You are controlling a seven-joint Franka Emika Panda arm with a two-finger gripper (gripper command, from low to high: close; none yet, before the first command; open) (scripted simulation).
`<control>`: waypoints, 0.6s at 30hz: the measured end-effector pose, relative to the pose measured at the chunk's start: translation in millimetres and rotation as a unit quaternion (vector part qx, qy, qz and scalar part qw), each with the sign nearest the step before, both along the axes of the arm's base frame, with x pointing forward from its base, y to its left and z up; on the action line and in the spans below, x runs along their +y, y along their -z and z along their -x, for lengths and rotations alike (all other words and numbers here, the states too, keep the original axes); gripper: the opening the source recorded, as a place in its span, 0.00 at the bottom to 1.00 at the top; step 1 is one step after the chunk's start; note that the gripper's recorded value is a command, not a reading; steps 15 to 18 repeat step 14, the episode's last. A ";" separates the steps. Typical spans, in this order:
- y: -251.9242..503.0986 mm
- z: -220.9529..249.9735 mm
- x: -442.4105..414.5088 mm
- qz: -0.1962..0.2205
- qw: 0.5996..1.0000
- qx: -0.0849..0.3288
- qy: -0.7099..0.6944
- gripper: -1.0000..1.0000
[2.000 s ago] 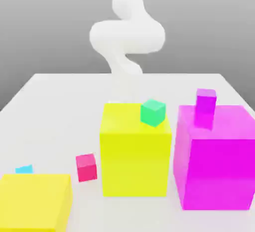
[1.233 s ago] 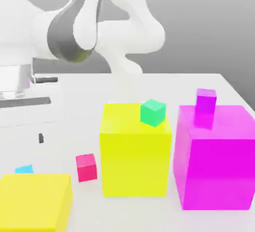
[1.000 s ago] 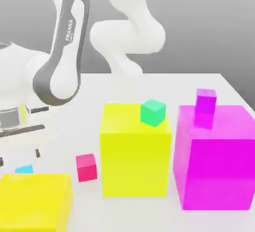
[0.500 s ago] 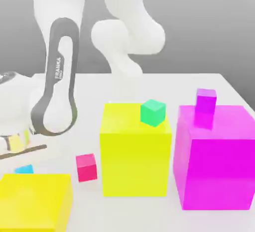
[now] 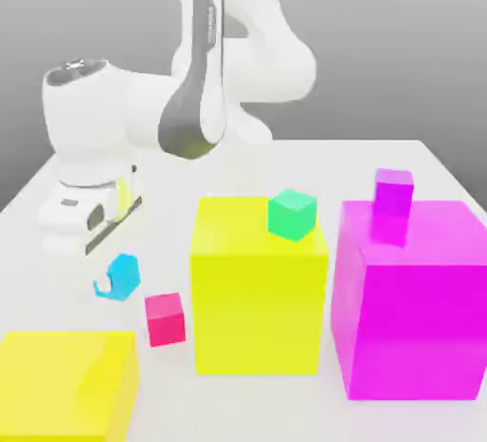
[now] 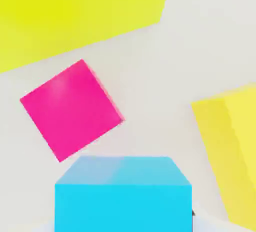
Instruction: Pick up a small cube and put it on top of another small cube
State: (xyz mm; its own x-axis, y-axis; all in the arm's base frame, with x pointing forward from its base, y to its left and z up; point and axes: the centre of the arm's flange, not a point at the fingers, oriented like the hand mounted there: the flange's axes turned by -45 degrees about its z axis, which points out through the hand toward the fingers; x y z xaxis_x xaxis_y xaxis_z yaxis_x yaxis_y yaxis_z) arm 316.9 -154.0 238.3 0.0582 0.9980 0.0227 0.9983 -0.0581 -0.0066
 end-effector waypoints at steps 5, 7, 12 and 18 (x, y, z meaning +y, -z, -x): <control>4.8 12.2 31.5 0.008 0.990 -0.004 -0.143 0.00; 19.2 11.7 33.0 0.008 0.989 -0.005 -0.150 0.00; 56.4 12.5 37.2 0.009 0.988 -0.004 -0.157 1.00; 56.4 13.9 33.6 0.009 0.988 -0.004 -0.151 1.00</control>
